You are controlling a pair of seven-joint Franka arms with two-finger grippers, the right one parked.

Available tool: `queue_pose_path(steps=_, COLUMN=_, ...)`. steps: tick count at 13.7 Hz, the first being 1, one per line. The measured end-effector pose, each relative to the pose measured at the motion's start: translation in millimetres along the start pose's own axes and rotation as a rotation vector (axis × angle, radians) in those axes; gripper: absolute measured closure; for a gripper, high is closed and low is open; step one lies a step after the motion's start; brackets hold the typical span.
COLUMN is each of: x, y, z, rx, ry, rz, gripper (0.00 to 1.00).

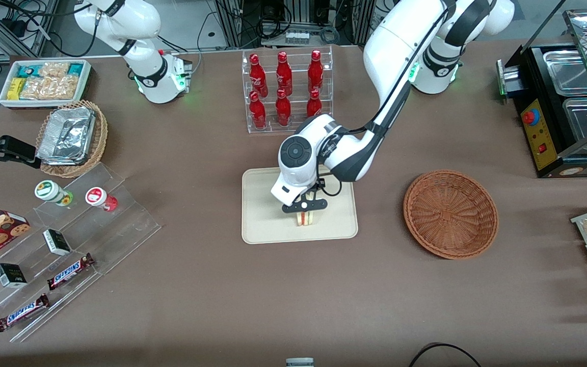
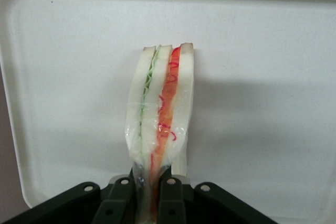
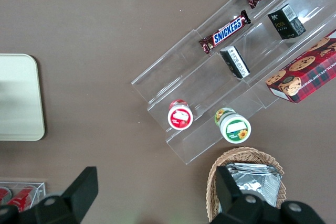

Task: Place sandwich from basket to tray
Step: 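Lower the sandwich onto the tray and open the left gripper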

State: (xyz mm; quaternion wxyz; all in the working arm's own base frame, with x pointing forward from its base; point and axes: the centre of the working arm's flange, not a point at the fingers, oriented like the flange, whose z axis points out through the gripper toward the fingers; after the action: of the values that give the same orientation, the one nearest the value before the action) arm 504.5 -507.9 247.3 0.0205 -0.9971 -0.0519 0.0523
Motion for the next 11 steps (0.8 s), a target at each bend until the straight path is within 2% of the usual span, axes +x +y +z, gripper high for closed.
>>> queue_pose_path(steps=5, x=0.9, y=1.9, z=7.9, rx=0.005, ry=-0.005, rz=-0.030, gripper=0.85)
queue_pose_path(steps=7, x=0.7, y=2.8, z=9.5, rx=0.006, ry=-0.006, rz=-0.031, gripper=0.70)
queue_pose_path(steps=11, x=2.3, y=5.6, z=-2.6, rx=0.009, ry=-0.008, rz=-0.037, gripper=0.28)
